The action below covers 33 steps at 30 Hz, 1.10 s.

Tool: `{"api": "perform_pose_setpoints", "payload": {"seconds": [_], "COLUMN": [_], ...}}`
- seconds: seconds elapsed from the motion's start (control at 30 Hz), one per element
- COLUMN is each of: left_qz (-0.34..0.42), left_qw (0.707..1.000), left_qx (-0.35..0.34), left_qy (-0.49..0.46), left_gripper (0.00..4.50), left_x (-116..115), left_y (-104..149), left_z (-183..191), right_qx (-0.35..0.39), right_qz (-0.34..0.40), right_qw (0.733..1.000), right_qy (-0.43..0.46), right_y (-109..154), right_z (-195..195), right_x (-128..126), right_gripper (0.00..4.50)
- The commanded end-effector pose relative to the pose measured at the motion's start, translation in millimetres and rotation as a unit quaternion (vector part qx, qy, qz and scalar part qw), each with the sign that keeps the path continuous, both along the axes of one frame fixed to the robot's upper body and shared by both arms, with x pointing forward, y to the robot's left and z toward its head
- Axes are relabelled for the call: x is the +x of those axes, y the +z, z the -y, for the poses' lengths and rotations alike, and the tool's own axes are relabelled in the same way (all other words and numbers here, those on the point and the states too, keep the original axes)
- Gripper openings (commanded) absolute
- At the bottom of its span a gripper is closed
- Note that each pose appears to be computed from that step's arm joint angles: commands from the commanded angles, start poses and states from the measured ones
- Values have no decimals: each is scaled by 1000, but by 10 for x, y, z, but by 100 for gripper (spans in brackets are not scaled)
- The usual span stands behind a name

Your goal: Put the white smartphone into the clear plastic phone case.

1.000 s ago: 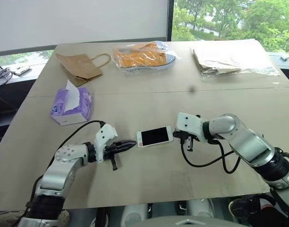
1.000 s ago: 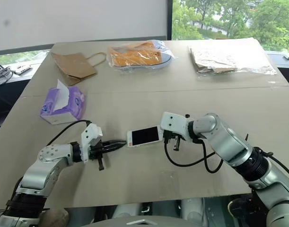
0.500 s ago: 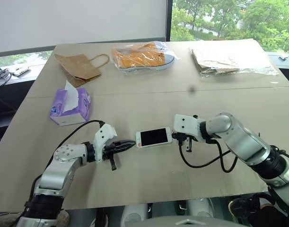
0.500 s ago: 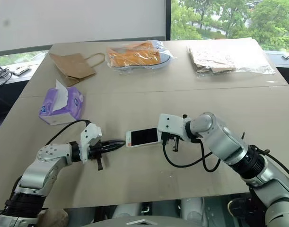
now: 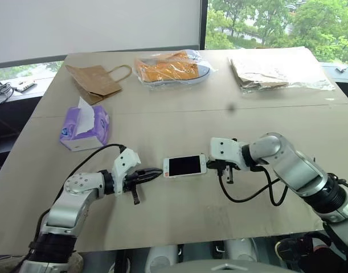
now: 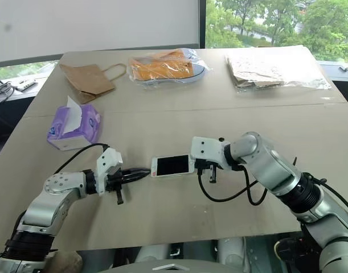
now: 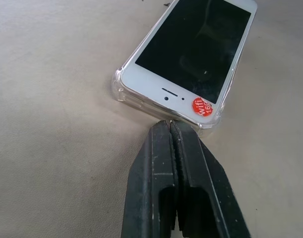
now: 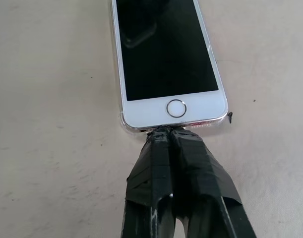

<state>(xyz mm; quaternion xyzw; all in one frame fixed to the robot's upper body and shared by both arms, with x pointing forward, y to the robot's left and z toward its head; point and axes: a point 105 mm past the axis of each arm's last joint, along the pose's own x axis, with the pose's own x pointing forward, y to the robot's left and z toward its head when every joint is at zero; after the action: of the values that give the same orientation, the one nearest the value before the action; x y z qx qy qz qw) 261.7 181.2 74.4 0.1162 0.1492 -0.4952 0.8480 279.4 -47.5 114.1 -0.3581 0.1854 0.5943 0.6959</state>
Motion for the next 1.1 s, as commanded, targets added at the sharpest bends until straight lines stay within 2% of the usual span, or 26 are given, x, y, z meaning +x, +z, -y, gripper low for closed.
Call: {"api": "perform_pose_setpoints", "payload": {"seconds": [0.03, 0.47, 0.73, 0.93, 1.1], "left_qz": [9, 10, 6, 3, 4], "left_qw": [1000, 1000, 1000, 998, 998], "left_qx": [-4, -8, -1, -34, -40], "left_qy": [-17, -24, 2, 45, 44], "left_gripper": [7, 7, 7, 7, 7], "left_x": [-5, -9, -20, 21, 62], "left_y": [28, 8, -9, 184, 332], "left_z": [100, 177, 13, -158, -207], "right_qx": [43, 52, 49, 78, 102], "right_qz": [0, -17, -1, 15, 29], "right_qw": [996, 995, 997, 997, 993], "right_qy": [73, 86, 57, 16, -41], "right_y": [102, 14, 57, 222, 255], "right_z": [-307, -402, -245, -79, 102], "right_x": [-178, -134, -80, -23, 65], "right_gripper": [0, 0, 0, 0, 0]}}
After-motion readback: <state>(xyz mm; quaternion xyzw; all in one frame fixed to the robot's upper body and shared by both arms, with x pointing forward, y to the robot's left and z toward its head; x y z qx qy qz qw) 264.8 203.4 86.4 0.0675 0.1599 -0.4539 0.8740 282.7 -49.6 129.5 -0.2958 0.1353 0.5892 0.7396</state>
